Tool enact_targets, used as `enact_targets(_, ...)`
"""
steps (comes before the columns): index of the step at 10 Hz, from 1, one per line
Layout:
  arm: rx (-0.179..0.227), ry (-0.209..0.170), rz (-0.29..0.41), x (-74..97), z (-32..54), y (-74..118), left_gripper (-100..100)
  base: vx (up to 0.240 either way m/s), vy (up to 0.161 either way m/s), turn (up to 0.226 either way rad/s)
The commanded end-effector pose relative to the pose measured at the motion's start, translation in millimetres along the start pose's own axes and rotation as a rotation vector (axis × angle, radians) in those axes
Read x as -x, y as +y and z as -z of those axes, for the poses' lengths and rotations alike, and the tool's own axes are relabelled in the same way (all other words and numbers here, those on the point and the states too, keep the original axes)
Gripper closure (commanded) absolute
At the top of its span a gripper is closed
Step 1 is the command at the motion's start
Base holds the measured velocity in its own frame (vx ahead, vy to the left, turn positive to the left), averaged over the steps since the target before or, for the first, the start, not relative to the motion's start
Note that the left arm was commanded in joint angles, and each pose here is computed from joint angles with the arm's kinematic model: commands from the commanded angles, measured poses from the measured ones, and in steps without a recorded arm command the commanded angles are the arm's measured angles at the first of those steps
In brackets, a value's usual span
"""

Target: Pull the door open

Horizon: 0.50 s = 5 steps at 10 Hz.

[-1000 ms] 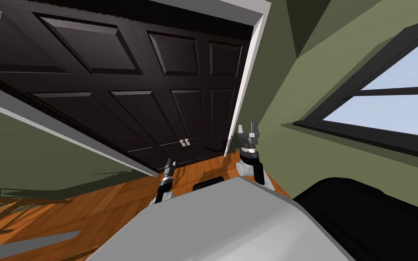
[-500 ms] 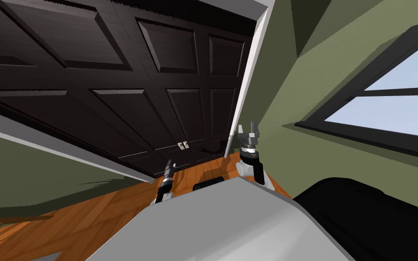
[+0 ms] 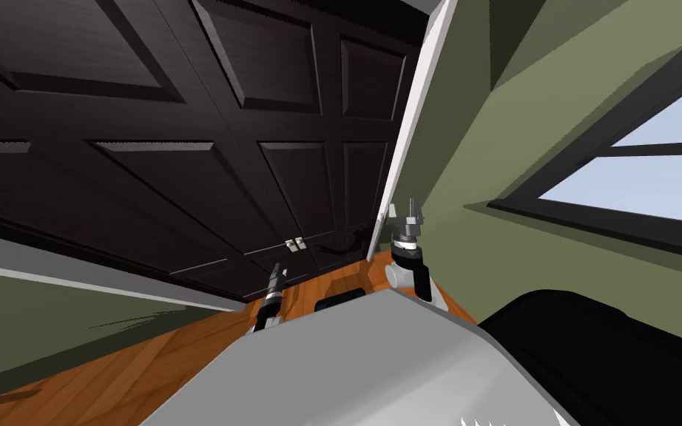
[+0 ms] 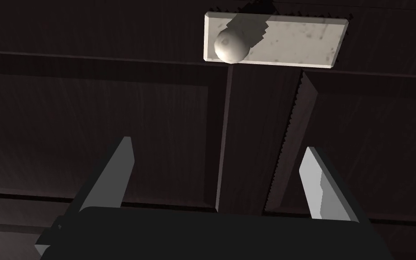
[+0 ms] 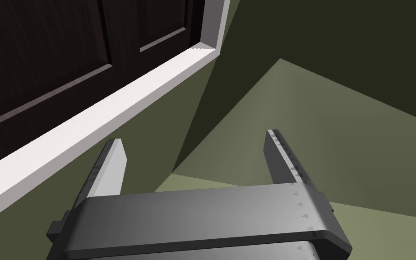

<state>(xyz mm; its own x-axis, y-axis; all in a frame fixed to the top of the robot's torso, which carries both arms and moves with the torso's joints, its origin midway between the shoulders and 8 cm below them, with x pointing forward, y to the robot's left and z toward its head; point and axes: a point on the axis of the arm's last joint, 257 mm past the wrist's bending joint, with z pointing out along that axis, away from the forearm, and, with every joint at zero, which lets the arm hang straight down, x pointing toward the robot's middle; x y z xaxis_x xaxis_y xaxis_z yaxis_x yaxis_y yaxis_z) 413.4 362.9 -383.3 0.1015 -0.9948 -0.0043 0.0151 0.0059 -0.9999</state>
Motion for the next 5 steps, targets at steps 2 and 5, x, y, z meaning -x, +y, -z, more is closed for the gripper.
enact_targets(2,0.014,-0.001,0.004,1.8,0.3,7.3,-100,0.129,0.012,-0.032)
enact_targets(5,0.049,-0.062,-0.019,38.2,17.9,17.6,-100,-0.056,0.021,0.051)
